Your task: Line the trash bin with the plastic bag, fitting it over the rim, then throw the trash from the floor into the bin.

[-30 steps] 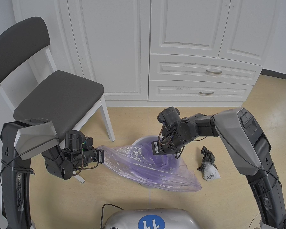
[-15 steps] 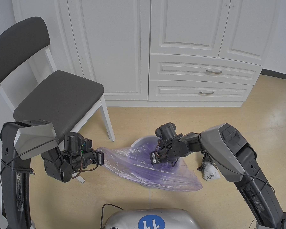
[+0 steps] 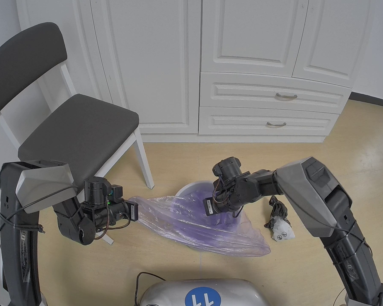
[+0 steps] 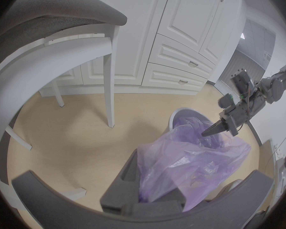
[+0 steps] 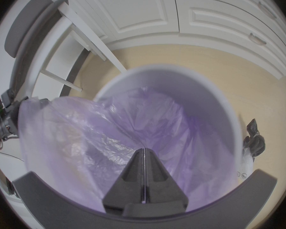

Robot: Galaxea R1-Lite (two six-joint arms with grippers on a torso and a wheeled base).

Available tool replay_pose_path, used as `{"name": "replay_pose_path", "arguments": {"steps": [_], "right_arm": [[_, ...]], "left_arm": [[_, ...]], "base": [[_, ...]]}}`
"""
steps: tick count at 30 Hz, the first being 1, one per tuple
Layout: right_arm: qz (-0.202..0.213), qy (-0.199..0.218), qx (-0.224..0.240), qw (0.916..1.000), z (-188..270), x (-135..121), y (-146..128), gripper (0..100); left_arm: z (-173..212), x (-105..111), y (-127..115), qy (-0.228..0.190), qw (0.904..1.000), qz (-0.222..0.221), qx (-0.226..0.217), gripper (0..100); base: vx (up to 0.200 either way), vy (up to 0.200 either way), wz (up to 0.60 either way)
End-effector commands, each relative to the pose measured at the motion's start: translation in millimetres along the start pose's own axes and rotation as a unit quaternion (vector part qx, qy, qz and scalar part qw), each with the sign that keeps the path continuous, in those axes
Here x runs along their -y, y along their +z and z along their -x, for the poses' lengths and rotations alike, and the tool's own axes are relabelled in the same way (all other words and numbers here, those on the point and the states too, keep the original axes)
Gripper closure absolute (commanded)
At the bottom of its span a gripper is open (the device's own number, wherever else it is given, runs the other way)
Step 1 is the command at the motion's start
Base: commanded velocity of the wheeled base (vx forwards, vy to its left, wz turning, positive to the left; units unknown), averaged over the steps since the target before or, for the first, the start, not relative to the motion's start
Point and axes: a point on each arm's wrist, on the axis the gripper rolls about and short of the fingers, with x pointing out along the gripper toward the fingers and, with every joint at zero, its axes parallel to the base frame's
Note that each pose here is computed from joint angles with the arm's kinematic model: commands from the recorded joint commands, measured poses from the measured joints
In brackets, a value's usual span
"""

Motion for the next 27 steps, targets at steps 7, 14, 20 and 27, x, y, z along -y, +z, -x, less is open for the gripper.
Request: {"name": "replay_pose_path", "arguments": {"steps": [7,14,20,27], "right_arm": [[0.115,0.023,0.051,0.9918,125,-10,3,0],[0.197,0.025,0.087,0.9763,176,-24,-23,0],[0.253,0.019,0.060,0.9653,184,-38,-62,0],[0.333,0.034,0.045,0.9411,163,-53,-86,0]], "left_arm": [[14,12,-4,0.000,1.0000,-0.004,0.007,100],[10,8,-4,0.009,0.9999,-0.003,0.013,100],[5,7,2,0.003,0.9997,-0.005,0.023,100],[0,6,11,0.005,0.9998,-0.005,0.021,100]], "base": [[0.000,0.000,0.00],[0.000,0.000,0.00],[0.000,0.000,0.00],[0.000,0.000,0.00]]}}
